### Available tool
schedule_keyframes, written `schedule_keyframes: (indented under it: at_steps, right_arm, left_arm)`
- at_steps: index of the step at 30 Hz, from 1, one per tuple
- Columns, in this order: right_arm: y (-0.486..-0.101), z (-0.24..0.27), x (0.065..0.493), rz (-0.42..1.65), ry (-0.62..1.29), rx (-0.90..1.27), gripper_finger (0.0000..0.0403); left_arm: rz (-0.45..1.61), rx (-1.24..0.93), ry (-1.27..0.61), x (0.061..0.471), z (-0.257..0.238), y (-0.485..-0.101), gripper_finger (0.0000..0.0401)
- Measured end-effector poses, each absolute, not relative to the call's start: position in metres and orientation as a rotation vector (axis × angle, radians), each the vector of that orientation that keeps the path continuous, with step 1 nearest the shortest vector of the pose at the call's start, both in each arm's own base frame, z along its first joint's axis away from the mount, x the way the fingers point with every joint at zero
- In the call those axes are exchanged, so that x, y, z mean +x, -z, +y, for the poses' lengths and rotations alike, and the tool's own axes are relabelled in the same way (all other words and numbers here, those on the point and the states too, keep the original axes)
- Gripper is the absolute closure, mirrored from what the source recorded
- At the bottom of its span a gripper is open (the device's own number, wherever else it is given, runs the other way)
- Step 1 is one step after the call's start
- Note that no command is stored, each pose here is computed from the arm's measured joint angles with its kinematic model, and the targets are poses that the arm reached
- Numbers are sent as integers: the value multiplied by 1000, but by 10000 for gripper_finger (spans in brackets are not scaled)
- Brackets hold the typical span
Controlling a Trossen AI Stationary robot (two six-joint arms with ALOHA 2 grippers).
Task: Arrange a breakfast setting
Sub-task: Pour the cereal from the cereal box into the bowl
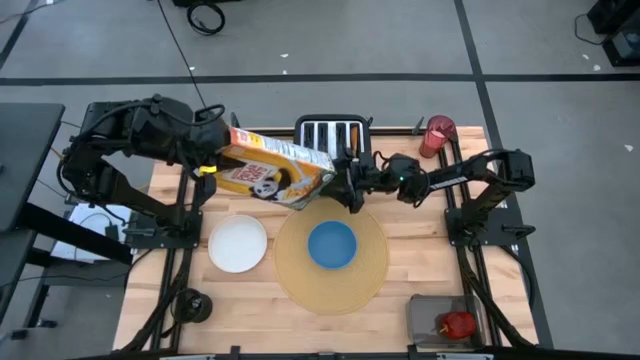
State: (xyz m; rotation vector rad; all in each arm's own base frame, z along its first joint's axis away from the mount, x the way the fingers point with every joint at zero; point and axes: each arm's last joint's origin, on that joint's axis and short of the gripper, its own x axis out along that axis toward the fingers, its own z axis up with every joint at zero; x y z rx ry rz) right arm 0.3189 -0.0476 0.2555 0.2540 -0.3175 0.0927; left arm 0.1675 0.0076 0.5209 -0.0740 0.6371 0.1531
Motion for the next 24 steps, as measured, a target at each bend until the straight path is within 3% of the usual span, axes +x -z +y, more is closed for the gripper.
schedule_keyframes:
  at_steps: [15,24]
  right_arm:
    - [-302,-52,332,-409,-279,252,32]
    - [-310,-54,334,-441,-239,256,100]
  left_arm:
    - [540,-77,-125,178,7,-528,399]
    - [552,-59,-120,188,7,-525,393]
